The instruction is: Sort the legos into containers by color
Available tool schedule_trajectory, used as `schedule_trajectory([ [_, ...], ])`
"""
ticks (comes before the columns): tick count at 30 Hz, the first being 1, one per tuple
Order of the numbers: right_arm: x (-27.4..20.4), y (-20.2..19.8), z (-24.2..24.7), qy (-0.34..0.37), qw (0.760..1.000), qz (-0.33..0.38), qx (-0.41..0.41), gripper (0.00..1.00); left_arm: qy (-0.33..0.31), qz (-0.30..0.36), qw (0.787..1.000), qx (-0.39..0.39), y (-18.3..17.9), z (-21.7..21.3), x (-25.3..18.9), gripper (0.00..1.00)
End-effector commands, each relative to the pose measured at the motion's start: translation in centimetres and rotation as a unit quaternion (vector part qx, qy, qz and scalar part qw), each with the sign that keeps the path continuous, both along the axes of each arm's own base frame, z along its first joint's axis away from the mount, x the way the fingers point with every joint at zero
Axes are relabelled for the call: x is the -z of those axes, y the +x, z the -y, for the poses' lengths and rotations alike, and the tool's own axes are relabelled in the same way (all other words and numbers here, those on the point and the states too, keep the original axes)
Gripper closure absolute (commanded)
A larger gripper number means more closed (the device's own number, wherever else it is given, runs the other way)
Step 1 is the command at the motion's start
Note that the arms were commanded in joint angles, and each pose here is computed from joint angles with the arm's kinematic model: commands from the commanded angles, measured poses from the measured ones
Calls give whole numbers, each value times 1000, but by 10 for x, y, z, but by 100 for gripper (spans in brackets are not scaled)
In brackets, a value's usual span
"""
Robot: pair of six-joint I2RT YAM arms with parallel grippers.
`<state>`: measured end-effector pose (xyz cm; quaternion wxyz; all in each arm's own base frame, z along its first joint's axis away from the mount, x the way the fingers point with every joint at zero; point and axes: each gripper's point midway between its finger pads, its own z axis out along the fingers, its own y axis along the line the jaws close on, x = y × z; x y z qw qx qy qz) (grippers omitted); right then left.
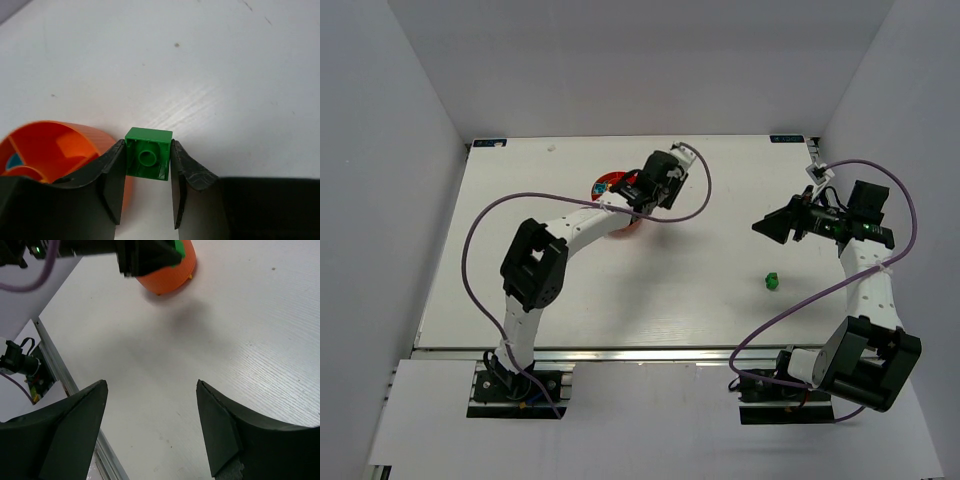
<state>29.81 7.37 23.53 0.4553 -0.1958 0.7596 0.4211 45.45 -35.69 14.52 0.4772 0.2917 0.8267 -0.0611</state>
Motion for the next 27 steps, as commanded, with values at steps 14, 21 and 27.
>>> schedule_trajectory([
  [14,-1,-2,-2,2,1000,14,-12,24,23,60,991,-120,73,-60,-49,94],
  [21,1,-1,-1,2,1000,13,-12,24,49,51,989,-130,72,-78,-32,92],
  [27,2,-2,-2,5,1000,8,-14,24,61,49,988,-135,75,-86,-27,87],
])
